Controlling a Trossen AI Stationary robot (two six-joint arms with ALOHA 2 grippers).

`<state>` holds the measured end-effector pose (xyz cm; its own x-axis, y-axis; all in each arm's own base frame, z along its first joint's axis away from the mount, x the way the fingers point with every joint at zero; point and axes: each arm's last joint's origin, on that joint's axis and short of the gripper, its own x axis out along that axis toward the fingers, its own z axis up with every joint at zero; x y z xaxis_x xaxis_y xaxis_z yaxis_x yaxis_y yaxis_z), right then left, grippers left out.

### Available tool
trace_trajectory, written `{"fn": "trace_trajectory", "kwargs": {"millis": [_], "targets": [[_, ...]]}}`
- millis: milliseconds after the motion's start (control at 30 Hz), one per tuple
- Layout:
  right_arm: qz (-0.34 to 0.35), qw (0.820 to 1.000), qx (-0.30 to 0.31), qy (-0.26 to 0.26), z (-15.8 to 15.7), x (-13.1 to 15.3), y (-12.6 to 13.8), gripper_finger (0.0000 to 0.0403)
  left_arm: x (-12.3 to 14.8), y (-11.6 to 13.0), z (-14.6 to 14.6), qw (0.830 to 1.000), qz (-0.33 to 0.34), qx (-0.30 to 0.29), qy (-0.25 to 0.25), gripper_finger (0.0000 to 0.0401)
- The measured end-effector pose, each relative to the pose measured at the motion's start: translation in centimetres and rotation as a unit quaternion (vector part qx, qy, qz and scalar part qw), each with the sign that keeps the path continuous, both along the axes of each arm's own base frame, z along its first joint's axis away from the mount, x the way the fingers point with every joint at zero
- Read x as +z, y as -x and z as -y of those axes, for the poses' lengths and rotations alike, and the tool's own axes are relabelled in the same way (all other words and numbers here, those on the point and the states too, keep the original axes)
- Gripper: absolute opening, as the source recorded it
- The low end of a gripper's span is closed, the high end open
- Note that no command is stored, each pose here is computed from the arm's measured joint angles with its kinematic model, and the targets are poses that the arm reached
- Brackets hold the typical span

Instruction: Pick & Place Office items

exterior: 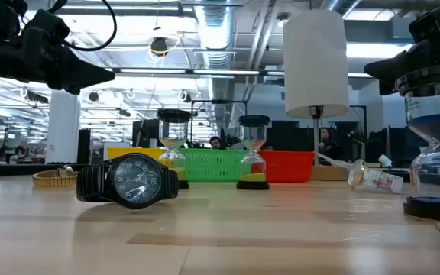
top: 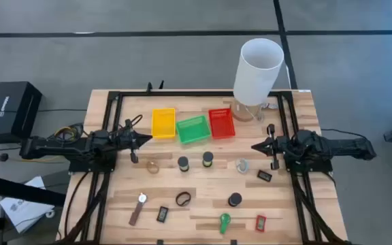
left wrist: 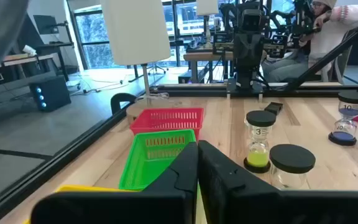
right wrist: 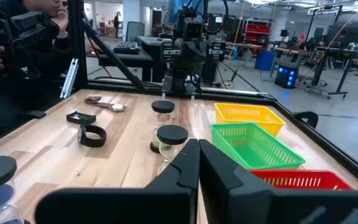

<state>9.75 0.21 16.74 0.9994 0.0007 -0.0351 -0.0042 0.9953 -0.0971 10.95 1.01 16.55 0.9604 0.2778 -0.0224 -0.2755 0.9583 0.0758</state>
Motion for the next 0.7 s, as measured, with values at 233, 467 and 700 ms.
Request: {"fn": "trace_trajectory", "kwargs": {"millis": [233, 467, 700], "targets": [[0.004, 1.000, 0.000, 0.007, 0.0, 0.1, 0.0, 0.0000, 0.1, 0.0, 0.0, 1.000, 0.004, 0.000, 0.000, 0.0003], [0.020, 1.000, 0.002, 0.002, 0.0, 0.4, 0.0, 0.0000, 0.6, 0.0, 0.0, 0.999, 0.036, 0.000, 0.012, 0.0003], [0.080, 0.996, -0.009, 0.024, 0.1, 1.5, 0.1, 0.0000, 1.4, 0.1, 0.0, 0.995, 0.086, -0.002, 0.043, 0.0003]]}}
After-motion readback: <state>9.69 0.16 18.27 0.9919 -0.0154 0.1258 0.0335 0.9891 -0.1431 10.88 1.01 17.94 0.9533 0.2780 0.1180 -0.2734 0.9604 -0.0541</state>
